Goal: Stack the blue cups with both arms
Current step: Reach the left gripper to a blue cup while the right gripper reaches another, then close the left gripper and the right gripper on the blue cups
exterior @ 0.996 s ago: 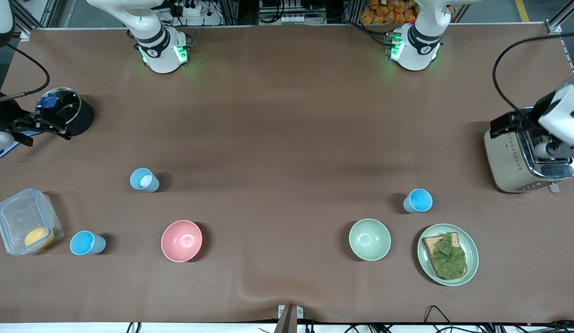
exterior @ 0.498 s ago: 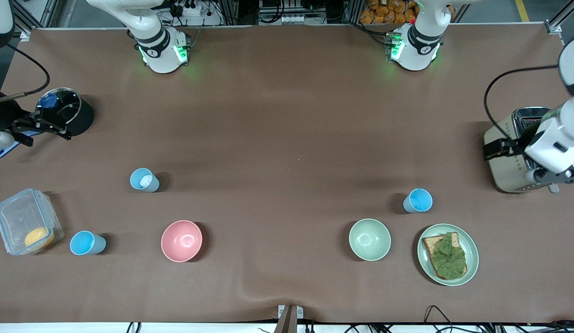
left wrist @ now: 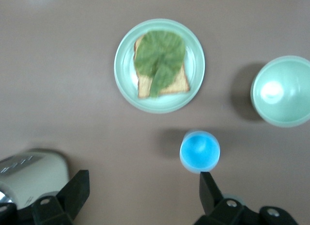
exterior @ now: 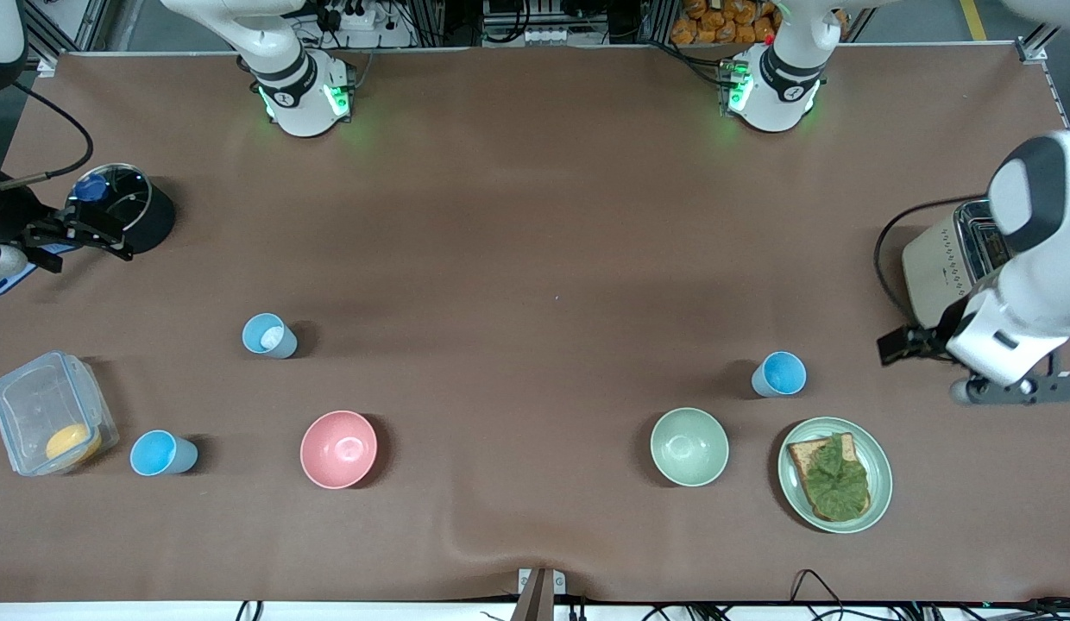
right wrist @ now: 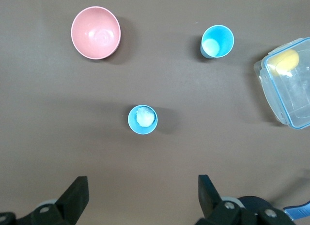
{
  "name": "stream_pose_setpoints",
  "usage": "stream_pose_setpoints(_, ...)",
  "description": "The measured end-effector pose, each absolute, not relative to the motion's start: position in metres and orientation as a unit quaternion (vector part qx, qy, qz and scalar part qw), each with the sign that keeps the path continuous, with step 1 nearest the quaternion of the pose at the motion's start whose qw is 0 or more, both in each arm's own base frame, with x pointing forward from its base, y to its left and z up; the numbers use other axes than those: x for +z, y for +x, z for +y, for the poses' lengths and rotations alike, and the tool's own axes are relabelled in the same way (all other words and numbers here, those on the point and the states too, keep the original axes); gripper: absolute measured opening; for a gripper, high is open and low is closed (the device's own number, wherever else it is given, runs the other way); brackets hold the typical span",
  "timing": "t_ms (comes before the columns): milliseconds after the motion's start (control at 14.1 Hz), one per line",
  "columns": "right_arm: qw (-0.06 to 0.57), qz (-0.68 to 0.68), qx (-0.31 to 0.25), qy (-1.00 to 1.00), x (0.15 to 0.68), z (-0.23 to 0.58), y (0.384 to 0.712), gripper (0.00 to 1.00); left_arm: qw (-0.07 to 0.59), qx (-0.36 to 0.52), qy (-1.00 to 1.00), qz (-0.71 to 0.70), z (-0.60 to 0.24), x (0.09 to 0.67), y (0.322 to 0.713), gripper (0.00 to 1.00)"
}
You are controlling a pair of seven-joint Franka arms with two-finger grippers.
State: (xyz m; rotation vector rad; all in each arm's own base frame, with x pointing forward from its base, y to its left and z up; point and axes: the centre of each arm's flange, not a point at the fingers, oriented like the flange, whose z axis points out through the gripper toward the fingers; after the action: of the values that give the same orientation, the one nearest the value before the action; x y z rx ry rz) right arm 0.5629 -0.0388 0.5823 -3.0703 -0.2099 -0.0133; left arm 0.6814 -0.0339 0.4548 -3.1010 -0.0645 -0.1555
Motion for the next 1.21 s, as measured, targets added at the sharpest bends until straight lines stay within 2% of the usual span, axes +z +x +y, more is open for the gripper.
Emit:
stream_pose_setpoints(284, 0.033, -0.062, 0.009, -0.998, 0.572, -0.046, 0.565, 1.0, 0.002, -0.107, -0.994, -0.03, -0.046, 0.382, 0.717, 1.0)
stream_pose_setpoints(427, 0.036, -0.062, 0.046, -0.996, 0.547, -0.044, 0.569, 1.0, 0.005, -0.113, -0.993, -0.029, -0.041, 0.346, 0.726, 1.0)
stream_pose_setpoints(711, 0.039, -0.06, 0.105, -0.992, 0.465, -0.043, 0.595, 1.0, 0.017, -0.124, -0.992, -0.017, -0.035, 0.285, 0.735, 1.0)
stream_pose_setpoints(924, 0.033, -0.063, 0.097, -0.993, 0.405, -0.038, 0.614, 1.0, 0.017, -0.115, -0.993, -0.023, -0.036, 0.275, 0.733, 1.0)
stream_pose_setpoints(1209, 0.025, -0.065, 0.078, -0.995, 0.317, -0.031, 0.614, 1.0, 0.028, -0.065, -0.997, -0.028, -0.028, 0.266, 0.722, 1.0)
